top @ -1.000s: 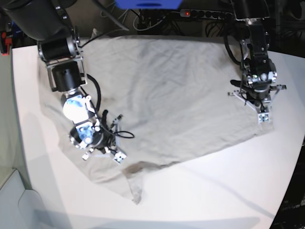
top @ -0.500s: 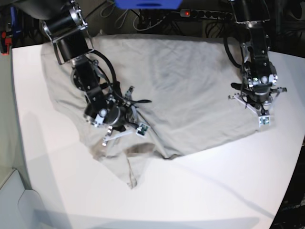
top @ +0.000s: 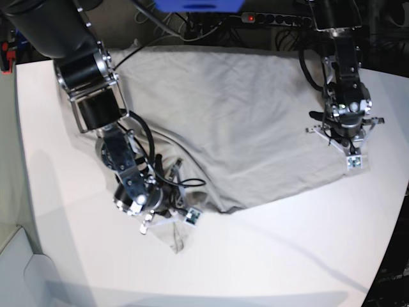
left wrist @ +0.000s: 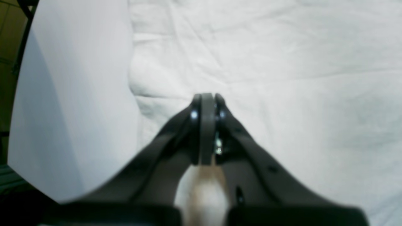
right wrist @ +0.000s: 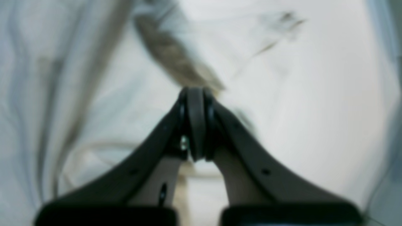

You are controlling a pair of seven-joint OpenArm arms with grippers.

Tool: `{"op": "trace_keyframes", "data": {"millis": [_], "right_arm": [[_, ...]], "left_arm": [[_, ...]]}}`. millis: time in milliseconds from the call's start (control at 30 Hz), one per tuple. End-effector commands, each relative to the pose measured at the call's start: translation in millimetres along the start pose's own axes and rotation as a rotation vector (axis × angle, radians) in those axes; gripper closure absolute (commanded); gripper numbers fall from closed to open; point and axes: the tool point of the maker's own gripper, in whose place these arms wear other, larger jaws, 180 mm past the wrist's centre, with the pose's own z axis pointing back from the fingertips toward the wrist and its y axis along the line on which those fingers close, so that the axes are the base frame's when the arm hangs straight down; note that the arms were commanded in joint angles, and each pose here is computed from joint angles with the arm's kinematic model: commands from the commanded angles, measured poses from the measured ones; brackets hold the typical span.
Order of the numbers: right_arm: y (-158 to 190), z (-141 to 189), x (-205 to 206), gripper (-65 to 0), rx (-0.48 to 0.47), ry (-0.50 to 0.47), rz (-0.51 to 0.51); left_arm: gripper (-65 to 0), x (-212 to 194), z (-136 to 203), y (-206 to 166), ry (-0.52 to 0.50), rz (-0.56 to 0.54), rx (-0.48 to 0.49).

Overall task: Layout the t-shirt on the table in an organized manner, then fold the t-shirt properly
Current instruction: 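Grasp the shirt hem with the right gripper and pull it outward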

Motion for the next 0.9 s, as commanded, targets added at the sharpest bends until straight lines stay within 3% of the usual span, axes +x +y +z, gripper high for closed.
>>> {"op": "trace_keyframes", "data": {"millis": [0,400,633,700,867], "right_arm": [[-17,4,10,0.0,-0.023,-0.023,0.009],[-18,-16,17,0.0,0.041,-0.078,-0.036],[-19,-28,58,0.0,0.104,-0.223,-0.082],[-45,-25,71,0.0,-0.029,-0.3,-0.129],[-136,9,84,0.0,-0.497,-0.427,-0.23]], "left_arm": [[-0.1,15,3,6,-0.049,-0.001,0.017],[-0.1,10,4,8,-0.041,-0.007,0.021],[-0.1,-1,14,12,-0.039,-0.027,0.027],[-0.1,-2,19,14,-0.046,-0.031,0.029],[-0.1,-1,27,15,-0.063,-0.037,0.03]]}}
